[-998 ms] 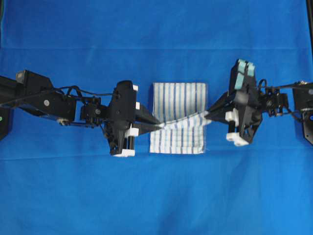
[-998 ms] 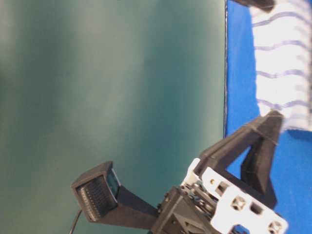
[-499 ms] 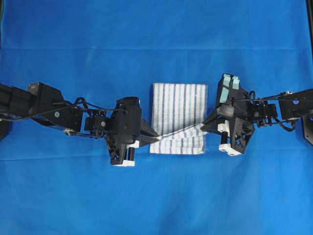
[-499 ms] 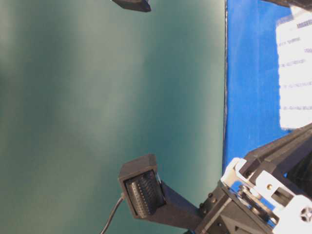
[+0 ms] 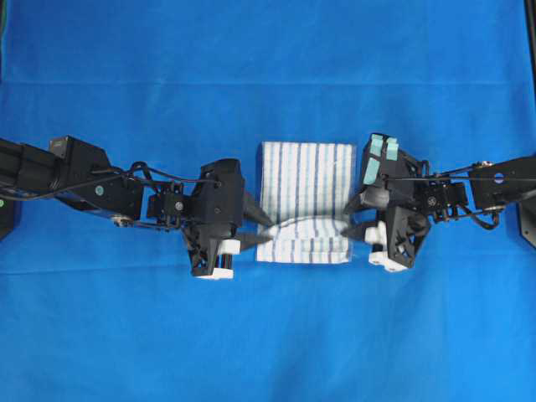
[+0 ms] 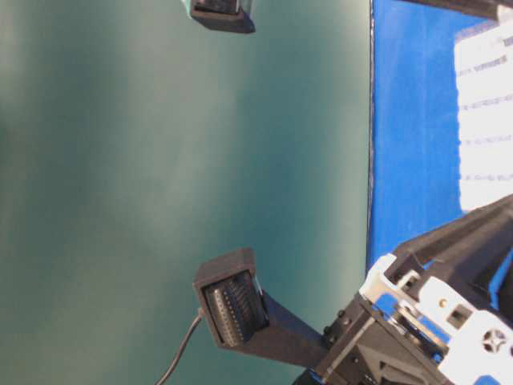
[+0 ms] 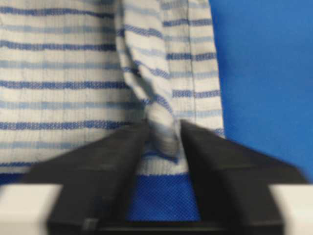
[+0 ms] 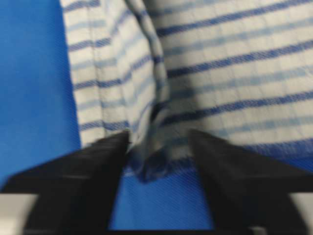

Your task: Fold the blue towel.

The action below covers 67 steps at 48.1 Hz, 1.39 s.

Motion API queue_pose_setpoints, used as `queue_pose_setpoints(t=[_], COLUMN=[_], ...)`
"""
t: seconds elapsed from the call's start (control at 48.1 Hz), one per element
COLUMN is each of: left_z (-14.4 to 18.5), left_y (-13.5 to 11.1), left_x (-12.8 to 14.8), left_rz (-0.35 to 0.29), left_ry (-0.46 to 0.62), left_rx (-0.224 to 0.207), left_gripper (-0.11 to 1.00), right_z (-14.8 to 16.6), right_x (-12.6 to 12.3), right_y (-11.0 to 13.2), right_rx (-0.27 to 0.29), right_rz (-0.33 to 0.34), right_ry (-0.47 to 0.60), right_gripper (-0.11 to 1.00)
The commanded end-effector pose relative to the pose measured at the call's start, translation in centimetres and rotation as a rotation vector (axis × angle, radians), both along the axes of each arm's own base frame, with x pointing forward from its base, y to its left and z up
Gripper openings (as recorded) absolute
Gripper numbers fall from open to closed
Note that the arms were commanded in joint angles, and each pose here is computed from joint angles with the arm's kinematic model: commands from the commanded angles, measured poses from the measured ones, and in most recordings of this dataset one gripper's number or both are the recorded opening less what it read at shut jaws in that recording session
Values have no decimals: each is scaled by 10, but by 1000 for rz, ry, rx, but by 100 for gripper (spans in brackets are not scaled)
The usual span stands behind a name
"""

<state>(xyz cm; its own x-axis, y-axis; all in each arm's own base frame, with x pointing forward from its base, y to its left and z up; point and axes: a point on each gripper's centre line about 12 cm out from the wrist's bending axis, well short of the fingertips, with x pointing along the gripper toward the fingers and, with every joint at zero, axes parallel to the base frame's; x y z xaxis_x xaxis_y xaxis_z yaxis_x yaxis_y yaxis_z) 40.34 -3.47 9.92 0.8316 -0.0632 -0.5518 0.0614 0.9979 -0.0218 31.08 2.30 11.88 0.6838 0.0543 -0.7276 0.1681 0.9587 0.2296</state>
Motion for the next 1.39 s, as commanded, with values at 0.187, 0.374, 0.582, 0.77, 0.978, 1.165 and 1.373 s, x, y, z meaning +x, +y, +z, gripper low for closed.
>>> queue_pose_setpoints(t=[0.187, 0.374, 0.582, 0.77, 0.978, 1.165, 1.373], left_z=[59, 100, 128, 141, 153, 148, 129], left_y=[0, -1, 0, 4, 10, 18, 23], left_x=[-7, -29, -68, -109, -153, -187, -219], left_rz=[-10, -21, -33, -32, -33, -11, 1], left_ry=[-60, -94, -169, -261, -372, -425, -481], left_rx=[4, 4, -1, -7, -2, 2, -1], left_gripper=[65, 63, 63, 63, 63, 63, 63], right_z=[53, 92, 125, 143, 136, 113, 87], right_x=[8, -12, -50, -86, -116, -135, -146], right_y=[9, 4, -2, -7, -12, -18, -21], right_rx=[-8, -38, -82, -110, -154, -174, -171], right_rz=[23, 29, 48, 57, 67, 58, 46], right_ry=[-80, -133, -261, -378, -438, -468, -481], right_gripper=[58, 58, 58, 58, 58, 58, 58])
